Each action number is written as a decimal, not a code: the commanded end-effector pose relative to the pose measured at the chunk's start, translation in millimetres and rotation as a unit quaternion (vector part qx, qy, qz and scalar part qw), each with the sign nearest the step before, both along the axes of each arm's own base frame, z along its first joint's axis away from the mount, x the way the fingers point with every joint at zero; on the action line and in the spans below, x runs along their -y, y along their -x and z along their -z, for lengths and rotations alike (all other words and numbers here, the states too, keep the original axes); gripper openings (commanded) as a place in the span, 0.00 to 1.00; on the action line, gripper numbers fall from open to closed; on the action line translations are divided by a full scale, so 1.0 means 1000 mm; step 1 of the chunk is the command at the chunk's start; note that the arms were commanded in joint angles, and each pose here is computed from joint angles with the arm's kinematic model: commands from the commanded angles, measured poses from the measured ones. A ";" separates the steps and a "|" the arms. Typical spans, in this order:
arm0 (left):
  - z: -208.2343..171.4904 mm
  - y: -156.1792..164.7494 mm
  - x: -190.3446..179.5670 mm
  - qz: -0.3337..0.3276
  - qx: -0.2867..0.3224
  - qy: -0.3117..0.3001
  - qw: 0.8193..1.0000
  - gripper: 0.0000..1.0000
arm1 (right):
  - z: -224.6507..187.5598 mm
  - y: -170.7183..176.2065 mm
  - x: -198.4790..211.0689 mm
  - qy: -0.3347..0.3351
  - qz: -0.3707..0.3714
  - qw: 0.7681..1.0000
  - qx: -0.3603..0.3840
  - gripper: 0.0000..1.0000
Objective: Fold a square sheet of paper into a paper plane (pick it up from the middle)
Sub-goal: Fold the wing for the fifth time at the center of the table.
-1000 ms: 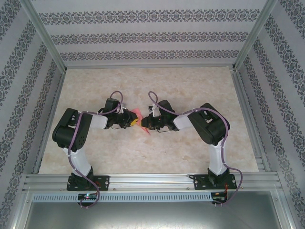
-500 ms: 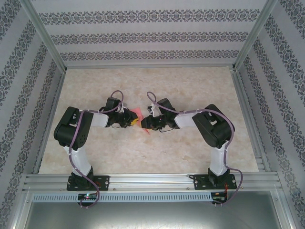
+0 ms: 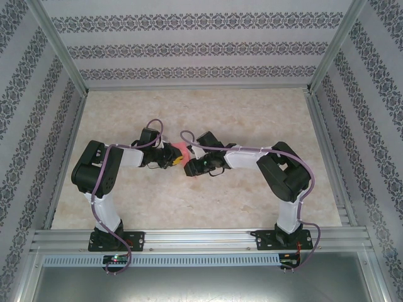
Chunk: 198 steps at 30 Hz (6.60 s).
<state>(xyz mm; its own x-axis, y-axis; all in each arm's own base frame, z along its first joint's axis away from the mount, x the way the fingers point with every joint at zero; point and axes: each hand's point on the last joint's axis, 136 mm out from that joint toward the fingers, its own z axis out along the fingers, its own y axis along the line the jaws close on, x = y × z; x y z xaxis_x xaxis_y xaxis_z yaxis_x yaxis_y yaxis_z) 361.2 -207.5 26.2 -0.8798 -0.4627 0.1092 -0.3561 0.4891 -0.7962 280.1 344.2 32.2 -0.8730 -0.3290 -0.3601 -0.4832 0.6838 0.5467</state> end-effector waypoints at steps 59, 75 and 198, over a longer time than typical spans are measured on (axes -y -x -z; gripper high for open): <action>-0.039 -0.001 0.021 0.054 0.125 0.040 0.990 0.24 | 0.004 -0.022 0.005 -0.166 0.089 0.970 -0.152 0.00; -0.001 0.004 0.016 0.052 0.081 0.003 0.995 0.20 | 0.022 -0.020 0.012 -0.130 0.103 0.970 -0.180 0.00; 0.066 0.033 -0.006 0.044 -0.078 -0.085 0.992 0.15 | -0.019 -0.005 0.009 -0.043 0.055 0.988 -0.139 0.02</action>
<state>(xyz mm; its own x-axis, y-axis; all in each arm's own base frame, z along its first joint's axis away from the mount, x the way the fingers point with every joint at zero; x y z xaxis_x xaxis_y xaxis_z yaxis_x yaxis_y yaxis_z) 355.1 -218.5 20.7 -0.9231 -0.3725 0.0949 -0.3021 0.5502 -0.7785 274.7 326.8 31.6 -0.9733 -0.2239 -0.0502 -0.1943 0.6878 0.6994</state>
